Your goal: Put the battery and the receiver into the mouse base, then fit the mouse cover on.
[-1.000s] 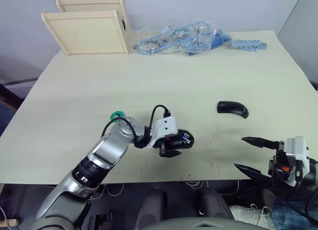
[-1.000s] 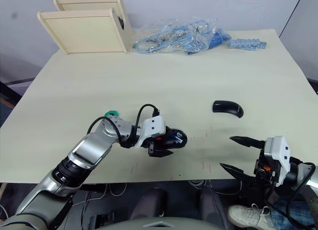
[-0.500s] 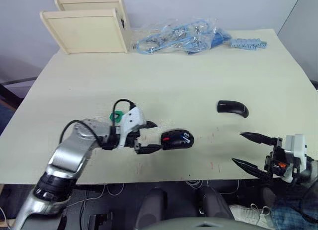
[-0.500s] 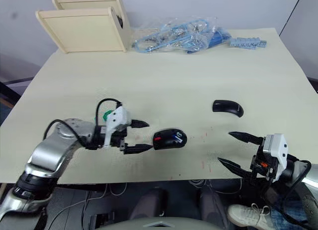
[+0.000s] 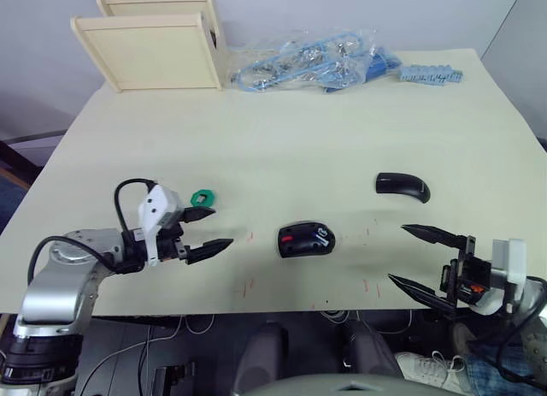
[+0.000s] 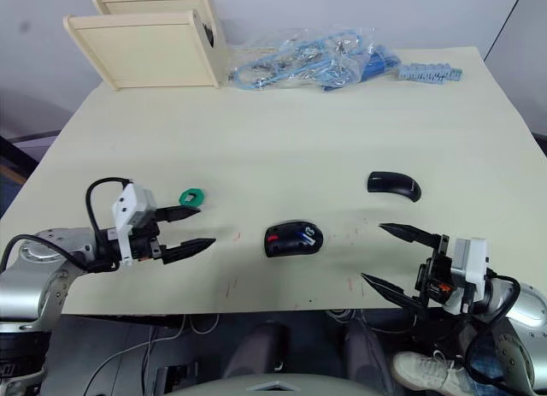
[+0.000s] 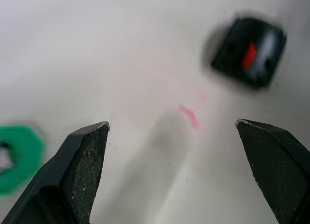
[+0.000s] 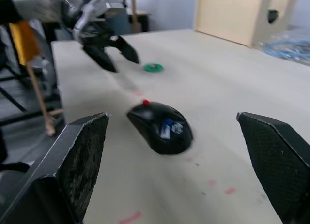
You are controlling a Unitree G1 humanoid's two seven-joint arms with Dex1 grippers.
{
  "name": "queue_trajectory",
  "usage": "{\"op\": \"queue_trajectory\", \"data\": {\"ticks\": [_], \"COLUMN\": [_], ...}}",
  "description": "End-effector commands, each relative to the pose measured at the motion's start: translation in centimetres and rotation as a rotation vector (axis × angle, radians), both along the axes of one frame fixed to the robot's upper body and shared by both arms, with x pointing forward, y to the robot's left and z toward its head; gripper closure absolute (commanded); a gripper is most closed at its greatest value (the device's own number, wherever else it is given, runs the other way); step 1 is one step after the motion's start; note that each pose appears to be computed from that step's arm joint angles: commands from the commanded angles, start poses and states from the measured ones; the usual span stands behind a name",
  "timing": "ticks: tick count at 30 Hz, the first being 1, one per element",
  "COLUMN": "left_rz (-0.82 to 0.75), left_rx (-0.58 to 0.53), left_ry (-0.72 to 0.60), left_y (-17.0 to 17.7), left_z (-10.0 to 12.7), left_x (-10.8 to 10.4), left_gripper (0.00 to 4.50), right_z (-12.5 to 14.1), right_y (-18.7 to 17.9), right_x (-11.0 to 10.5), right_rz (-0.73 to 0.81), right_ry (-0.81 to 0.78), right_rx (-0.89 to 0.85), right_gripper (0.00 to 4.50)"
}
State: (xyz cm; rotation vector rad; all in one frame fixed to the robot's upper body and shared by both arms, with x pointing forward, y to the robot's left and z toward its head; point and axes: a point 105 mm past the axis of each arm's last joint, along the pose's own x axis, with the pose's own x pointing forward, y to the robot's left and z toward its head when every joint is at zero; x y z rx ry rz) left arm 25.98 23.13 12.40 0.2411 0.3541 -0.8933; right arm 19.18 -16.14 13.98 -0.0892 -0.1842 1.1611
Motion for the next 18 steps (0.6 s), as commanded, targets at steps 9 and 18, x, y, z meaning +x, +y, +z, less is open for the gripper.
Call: {"op": "queue_trajectory", "data": {"ticks": [9,18], "left_rz": [0.223,0.348], "left_rx": [-0.029,-0.109], "left_ry": [0.037,0.03], "left_y": [5.6,6.1], "left_z": [2.6,2.4], "left_x": [-1.1,0.7], "left_gripper": [0.05,1.57], "right_z": [1.4,1.4], "right_y": [-0.8,-0.3], "right_x": [0.2,0.5], "right_rz": [0.076,0.073], "right_ry": [-0.049,-0.05], "right_rx": [0.011,0.019], "right_gripper": [0.0,0.0]}}
